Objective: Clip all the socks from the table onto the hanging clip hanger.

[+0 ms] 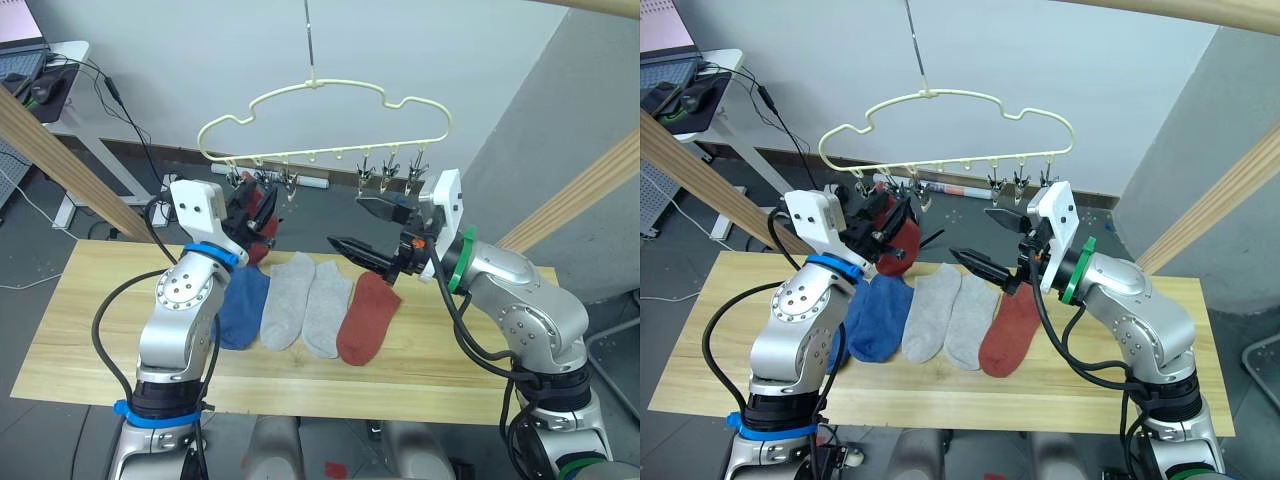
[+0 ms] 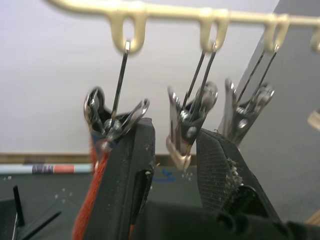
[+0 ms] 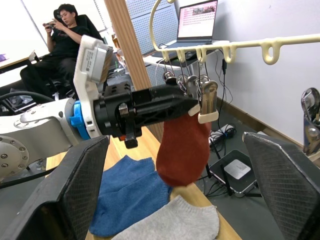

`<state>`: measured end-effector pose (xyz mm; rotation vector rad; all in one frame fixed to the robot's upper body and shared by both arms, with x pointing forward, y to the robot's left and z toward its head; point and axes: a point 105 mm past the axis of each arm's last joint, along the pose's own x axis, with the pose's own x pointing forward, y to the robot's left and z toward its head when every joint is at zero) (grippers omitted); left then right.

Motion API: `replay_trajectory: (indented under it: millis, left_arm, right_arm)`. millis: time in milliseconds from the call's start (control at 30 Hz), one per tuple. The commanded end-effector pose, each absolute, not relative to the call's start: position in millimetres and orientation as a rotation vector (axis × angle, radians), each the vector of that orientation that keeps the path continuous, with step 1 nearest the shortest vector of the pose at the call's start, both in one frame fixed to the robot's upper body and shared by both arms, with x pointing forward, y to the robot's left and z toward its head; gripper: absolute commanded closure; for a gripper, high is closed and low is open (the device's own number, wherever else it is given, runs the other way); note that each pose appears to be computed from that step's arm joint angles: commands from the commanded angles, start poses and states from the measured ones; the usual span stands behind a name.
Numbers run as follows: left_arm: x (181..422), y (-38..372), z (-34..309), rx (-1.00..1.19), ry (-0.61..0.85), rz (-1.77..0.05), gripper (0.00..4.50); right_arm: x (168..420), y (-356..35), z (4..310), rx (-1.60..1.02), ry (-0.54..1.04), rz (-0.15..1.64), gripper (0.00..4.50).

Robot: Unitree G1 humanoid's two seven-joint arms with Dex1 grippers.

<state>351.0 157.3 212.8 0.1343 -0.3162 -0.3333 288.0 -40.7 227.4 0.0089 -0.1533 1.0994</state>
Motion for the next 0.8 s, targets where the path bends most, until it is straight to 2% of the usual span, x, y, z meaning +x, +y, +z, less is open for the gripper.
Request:
replay_trajectory:
  millis: [33,800]
  left_arm:
    - [348.7,156.9,227.7,0.149,-0.385,-0.33,2.92]
    - [351.0,153.5,237.3,0.163,-0.432,-0.315,2.92]
  right_arm:
    - [280.8,-41.2,244.2,-0.005,-0.229,1.108,0.0]
    - [280.5,-40.6,245.1,-0.002,-0.231,1.103,0.0]
